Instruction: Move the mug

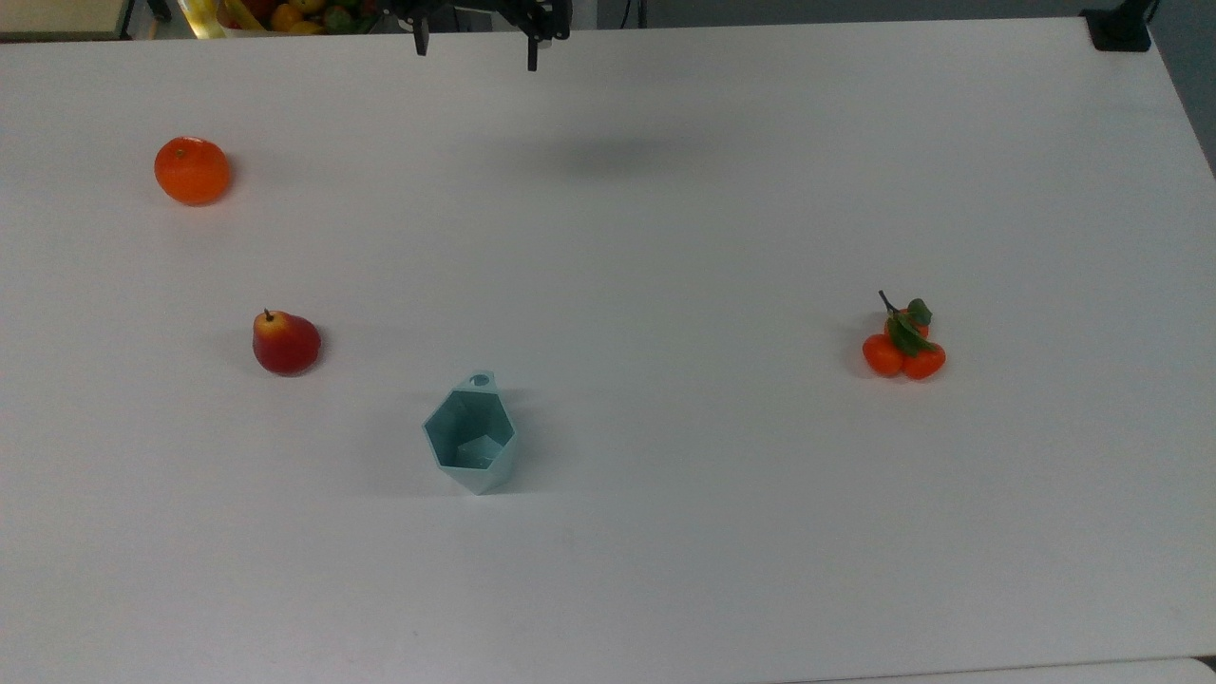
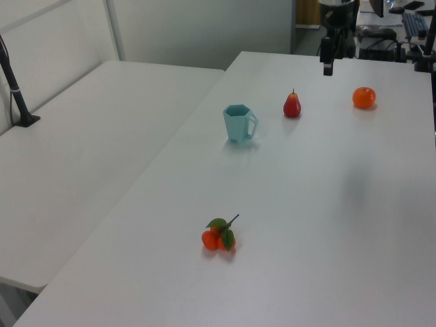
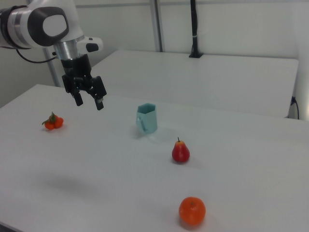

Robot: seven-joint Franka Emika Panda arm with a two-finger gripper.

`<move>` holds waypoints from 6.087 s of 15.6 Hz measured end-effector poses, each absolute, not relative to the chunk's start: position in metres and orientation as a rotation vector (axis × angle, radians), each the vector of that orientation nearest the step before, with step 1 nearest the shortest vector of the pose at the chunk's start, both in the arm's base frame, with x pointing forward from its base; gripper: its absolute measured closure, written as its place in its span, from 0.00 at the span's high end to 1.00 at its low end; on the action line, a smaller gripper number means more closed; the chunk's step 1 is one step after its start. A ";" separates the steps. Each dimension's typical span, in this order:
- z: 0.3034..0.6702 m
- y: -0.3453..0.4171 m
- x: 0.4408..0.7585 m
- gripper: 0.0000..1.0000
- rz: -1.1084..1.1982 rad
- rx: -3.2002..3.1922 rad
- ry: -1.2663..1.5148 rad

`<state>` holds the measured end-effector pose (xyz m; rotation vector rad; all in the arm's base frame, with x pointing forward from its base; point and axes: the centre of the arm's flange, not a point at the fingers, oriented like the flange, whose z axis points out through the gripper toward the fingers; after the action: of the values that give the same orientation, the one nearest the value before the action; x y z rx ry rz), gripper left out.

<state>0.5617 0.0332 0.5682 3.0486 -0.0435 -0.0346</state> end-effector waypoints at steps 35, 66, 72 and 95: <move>0.357 0.036 0.717 0.85 0.544 3.057 -0.052; 0.382 0.087 0.532 0.26 0.282 2.985 -0.059; 0.371 0.091 0.521 0.61 0.222 2.979 -0.049; 0.607 0.059 0.551 1.00 -0.031 3.110 0.130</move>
<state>0.5514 0.0586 0.6069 3.1099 0.1304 -0.0314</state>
